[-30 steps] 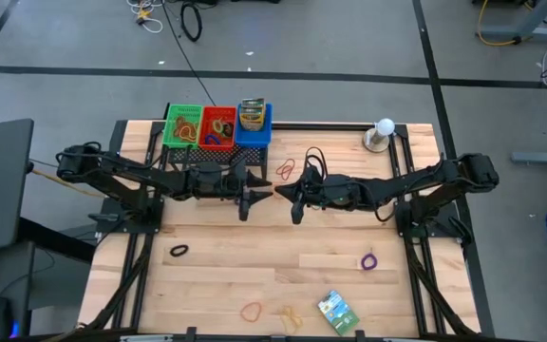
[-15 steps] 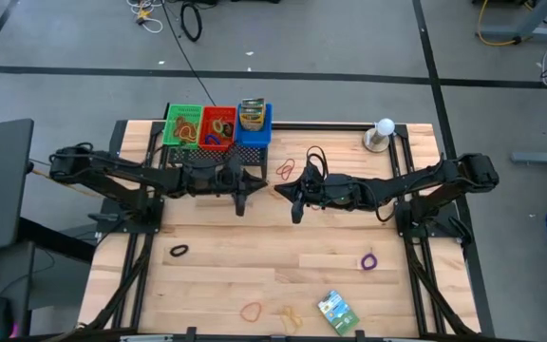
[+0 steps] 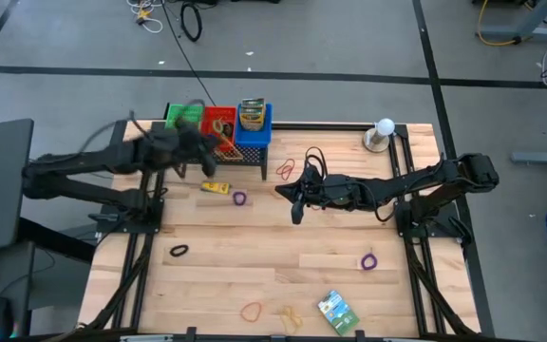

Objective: Pick & Place Office Desk Supplies
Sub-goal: Put the yellow rubber band into the green bin on the shelf

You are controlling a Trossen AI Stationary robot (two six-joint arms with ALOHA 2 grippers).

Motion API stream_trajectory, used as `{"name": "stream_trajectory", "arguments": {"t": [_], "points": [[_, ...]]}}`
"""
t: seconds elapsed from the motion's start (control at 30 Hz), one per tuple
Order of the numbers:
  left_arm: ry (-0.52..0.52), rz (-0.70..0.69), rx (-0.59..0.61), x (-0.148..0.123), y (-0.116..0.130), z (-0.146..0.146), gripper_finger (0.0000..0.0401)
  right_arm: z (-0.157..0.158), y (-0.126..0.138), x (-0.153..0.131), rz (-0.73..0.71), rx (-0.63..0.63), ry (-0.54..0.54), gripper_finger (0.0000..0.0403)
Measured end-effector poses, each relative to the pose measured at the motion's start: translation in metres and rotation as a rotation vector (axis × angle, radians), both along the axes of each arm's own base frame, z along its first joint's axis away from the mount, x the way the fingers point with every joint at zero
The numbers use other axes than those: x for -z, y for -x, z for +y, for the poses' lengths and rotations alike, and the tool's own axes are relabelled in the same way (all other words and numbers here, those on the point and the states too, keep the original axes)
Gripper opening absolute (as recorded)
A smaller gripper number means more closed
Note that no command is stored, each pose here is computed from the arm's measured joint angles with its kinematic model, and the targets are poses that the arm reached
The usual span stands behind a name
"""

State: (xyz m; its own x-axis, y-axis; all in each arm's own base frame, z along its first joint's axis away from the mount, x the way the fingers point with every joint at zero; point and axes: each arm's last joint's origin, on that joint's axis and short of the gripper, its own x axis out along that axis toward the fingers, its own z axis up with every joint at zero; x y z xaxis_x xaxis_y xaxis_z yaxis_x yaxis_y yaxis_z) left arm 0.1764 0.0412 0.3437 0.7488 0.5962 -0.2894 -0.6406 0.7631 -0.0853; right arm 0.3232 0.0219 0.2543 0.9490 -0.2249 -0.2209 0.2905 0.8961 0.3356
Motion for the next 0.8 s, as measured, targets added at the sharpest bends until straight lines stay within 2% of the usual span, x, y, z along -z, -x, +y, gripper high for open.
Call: {"name": "stream_trajectory", "arguments": {"t": [0.1, 0.23, 0.4, 0.53, 0.8], "points": [[0.021, 0.030, -0.141, -0.024, 0.018, 0.013, 0.0004, 0.000, 0.000, 0.000, 0.005, -0.004, 0.014, 0.0009], [0.035, 0.099, -0.356, -0.042, 0.044, 0.035, 0.0004, -0.001, 0.000, 0.000, 0.008, -0.002, 0.016, 0.0010], [0.073, 0.185, -0.520, -0.041, 0.067, 0.062, 0.0004, -0.002, 0.000, 0.000, 0.010, -0.001, 0.020, 0.0006], [0.158, 0.230, -0.509, -0.033, 0.072, 0.082, 0.0004, -0.002, 0.000, 0.001, 0.012, -0.001, 0.021, 0.0006], [0.306, 0.319, -0.509, -0.010, 0.065, 0.117, 0.0006, -0.002, 0.000, 0.001, 0.015, -0.003, 0.031, 0.0005]]}}
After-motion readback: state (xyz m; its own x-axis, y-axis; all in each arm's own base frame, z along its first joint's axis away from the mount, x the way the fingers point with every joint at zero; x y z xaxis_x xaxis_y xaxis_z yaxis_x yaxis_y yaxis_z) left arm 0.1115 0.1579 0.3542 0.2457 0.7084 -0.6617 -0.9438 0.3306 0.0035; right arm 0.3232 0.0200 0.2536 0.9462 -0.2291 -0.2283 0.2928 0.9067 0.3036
